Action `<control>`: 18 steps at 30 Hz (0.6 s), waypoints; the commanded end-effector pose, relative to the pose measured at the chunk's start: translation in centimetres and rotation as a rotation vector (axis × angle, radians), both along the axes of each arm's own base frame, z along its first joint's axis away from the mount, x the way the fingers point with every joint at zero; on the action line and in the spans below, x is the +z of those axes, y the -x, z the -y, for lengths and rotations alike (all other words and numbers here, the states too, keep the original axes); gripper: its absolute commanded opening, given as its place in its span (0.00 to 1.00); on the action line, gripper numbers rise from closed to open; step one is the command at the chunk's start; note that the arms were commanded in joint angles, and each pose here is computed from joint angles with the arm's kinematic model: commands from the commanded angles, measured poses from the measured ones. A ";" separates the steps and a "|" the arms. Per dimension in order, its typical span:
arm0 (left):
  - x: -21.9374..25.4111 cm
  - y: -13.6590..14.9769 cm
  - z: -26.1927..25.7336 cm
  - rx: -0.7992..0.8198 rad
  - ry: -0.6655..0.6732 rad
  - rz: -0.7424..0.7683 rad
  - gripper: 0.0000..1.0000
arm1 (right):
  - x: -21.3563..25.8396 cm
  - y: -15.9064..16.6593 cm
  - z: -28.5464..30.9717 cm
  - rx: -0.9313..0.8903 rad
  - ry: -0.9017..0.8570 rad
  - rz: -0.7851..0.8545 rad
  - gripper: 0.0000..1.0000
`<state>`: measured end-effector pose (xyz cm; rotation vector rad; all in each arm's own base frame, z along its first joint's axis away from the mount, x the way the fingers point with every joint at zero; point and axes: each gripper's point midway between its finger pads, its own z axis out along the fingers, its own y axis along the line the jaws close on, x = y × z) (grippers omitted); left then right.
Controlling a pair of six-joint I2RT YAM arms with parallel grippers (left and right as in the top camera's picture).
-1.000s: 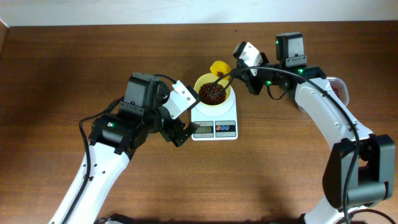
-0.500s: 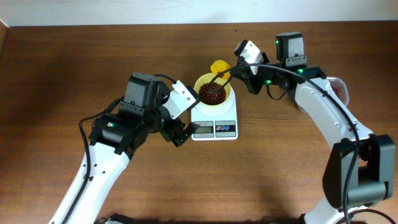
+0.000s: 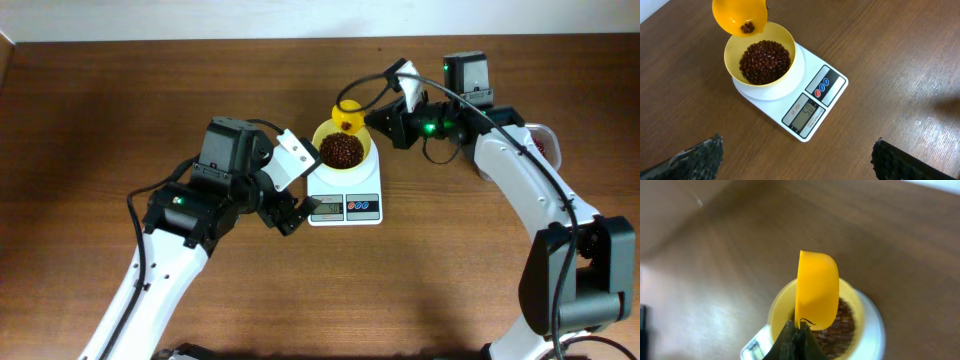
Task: Scoop item into bowl and weigh 50g on scale
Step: 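Tilt the scoop slowly with the right gripper, trickling beans into the bowl, then return the scoop with the right gripper to the bean tub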
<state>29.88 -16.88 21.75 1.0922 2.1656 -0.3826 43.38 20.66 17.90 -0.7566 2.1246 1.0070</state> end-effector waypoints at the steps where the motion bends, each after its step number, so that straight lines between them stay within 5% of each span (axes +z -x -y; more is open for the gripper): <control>1: -0.1 0.0 -0.2 0.015 0.005 -0.007 0.99 | 0.6 0.5 -1.1 -0.086 -0.137 -0.242 0.04; 8: -0.1 0.0 -0.2 0.015 0.005 -0.006 0.99 | 6.0 -4.7 1.1 -0.245 -0.344 -0.155 0.04; 18: -0.1 0.0 -0.2 0.015 0.005 -0.007 0.99 | 6.5 -8.0 11.9 -0.551 -0.500 -0.321 0.04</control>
